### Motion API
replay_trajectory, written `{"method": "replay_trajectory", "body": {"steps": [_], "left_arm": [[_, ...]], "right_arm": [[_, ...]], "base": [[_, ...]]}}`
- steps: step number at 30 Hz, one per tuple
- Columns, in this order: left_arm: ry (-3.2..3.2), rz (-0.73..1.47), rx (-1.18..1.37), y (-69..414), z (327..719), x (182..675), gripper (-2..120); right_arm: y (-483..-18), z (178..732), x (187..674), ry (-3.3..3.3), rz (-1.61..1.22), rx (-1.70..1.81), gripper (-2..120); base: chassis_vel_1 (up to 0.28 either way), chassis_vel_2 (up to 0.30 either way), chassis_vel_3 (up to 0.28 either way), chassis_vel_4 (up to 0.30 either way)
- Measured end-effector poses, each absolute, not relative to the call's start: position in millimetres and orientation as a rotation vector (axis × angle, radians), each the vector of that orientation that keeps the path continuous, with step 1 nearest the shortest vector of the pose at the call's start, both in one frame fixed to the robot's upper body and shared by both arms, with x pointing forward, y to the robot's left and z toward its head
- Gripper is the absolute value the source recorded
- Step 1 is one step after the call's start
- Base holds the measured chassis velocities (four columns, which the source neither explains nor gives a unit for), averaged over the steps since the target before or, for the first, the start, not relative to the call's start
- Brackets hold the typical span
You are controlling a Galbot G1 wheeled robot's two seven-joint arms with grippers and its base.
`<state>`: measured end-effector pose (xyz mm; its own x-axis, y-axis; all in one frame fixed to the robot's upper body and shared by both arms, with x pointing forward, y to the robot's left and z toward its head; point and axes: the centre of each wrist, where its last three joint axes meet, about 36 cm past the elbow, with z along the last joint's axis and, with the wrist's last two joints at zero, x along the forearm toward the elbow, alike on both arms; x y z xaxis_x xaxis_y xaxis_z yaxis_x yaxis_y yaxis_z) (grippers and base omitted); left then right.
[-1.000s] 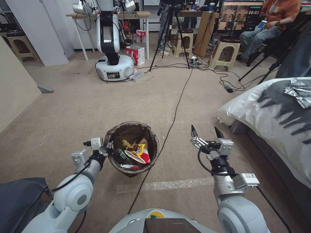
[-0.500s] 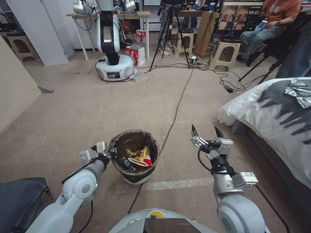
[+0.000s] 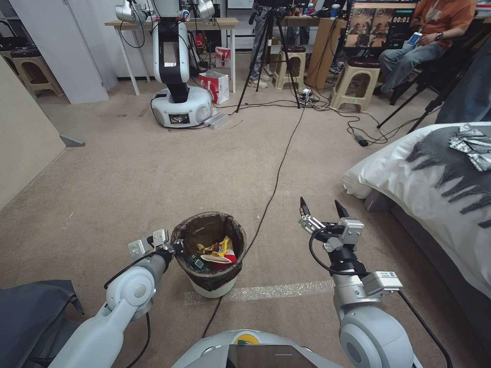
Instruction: Pick up the trash bin, then pick up the garbage from the floor and place it into the trash bin.
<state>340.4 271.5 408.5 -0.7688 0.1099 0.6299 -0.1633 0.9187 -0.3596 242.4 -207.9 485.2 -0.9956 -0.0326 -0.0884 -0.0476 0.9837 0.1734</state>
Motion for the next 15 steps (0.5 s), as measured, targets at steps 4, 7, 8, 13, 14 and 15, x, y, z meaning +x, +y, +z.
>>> {"method": "replay_trajectory", "body": {"steps": [4, 7, 8, 13, 14, 15], "left_arm": [[-2.390, 0.522, 0.058, 272.1, 401.0, 342.8, 5], [-2.393, 0.515, 0.070, 273.8, 396.2, 344.3, 5], [-2.394, 0.511, 0.075, 274.6, 394.6, 344.9, 5], [-2.396, 0.503, 0.086, 275.7, 391.7, 346.0, 5], [-2.396, 0.502, 0.088, 276.1, 391.1, 346.5, 5], [-2.396, 0.502, 0.088, 276.1, 391.1, 346.5, 5]], "right_arm": [[-207.2, 484.6, 243.2, 3.044, 0.271, -0.069, 93], [-207.1, 484.7, 243.6, 3.043, 0.272, -0.072, 93], [-207.1, 484.8, 243.8, 3.042, 0.273, -0.073, 92], [-207.0, 484.3, 244.3, 3.042, 0.278, -0.074, 92], [-206.8, 484.1, 244.4, 3.042, 0.279, -0.074, 92], [-206.8, 484.1, 244.4, 3.042, 0.279, -0.074, 92]], "base": [[0.000, 0.000, 0.000, 0.000], [0.000, 0.000, 0.000, 0.000], [0.000, 0.000, 0.000, 0.000], [0.000, 0.000, 0.000, 0.000], [0.000, 0.000, 0.000, 0.000], [0.000, 0.000, 0.000, 0.000]]}}
